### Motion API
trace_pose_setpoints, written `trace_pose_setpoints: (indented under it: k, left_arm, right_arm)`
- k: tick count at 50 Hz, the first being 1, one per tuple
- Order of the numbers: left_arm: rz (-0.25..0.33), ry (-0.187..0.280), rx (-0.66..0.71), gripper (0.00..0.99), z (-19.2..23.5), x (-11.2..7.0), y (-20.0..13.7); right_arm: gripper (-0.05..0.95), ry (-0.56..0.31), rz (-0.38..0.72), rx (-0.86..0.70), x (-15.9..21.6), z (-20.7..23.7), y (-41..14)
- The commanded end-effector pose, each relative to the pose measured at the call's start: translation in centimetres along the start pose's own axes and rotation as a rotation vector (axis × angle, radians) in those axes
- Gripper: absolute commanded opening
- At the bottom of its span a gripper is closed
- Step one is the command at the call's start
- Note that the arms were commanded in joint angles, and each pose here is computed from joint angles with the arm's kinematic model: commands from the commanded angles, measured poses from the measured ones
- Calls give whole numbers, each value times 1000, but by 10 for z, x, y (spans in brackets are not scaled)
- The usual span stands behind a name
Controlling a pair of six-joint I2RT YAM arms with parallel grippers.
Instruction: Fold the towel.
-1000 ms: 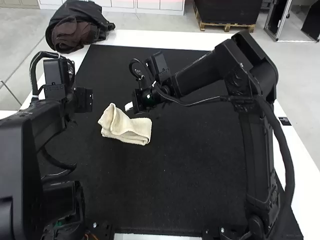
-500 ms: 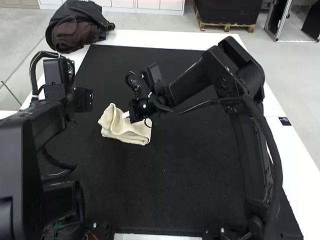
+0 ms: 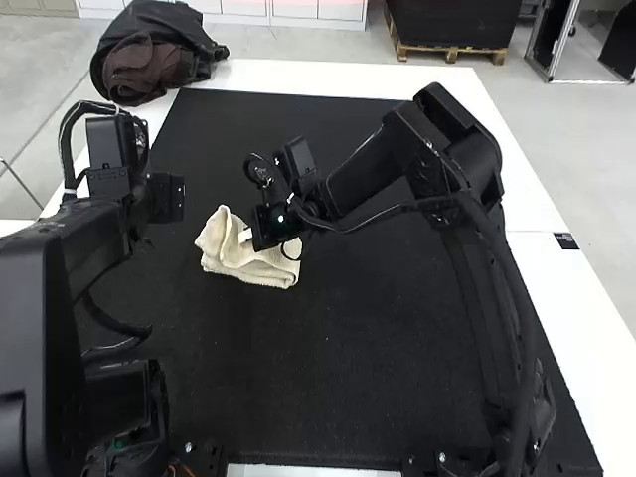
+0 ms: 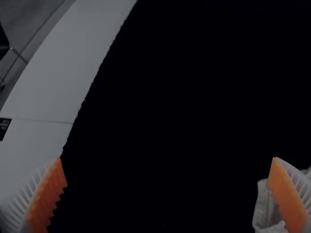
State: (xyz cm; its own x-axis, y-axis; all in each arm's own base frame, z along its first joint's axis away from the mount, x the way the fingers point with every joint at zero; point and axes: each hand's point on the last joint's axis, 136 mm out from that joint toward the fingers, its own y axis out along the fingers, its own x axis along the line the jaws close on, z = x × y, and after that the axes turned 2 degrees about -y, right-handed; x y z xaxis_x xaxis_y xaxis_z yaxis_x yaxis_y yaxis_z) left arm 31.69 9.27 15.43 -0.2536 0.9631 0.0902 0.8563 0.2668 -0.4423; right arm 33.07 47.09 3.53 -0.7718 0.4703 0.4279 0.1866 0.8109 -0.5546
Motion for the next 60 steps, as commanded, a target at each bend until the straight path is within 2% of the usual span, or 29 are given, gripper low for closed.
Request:
trace_pose_setpoints:
  k: [1, 31, 60]
  left_arm:
    - [-7, -15, -65, 970, -25, 4, -6]
    - [1, -13, -63, 970, -24, 2, -6]
    - [5, -12, -63, 970, -25, 1, -6]
  right_arm:
    - [-23, -11, -38, -27, 16, -14, 6]
    - [-23, -6, -101, -31, 39, -12, 46]
    - [-23, 2, -96, -11, 26, 9, 66]
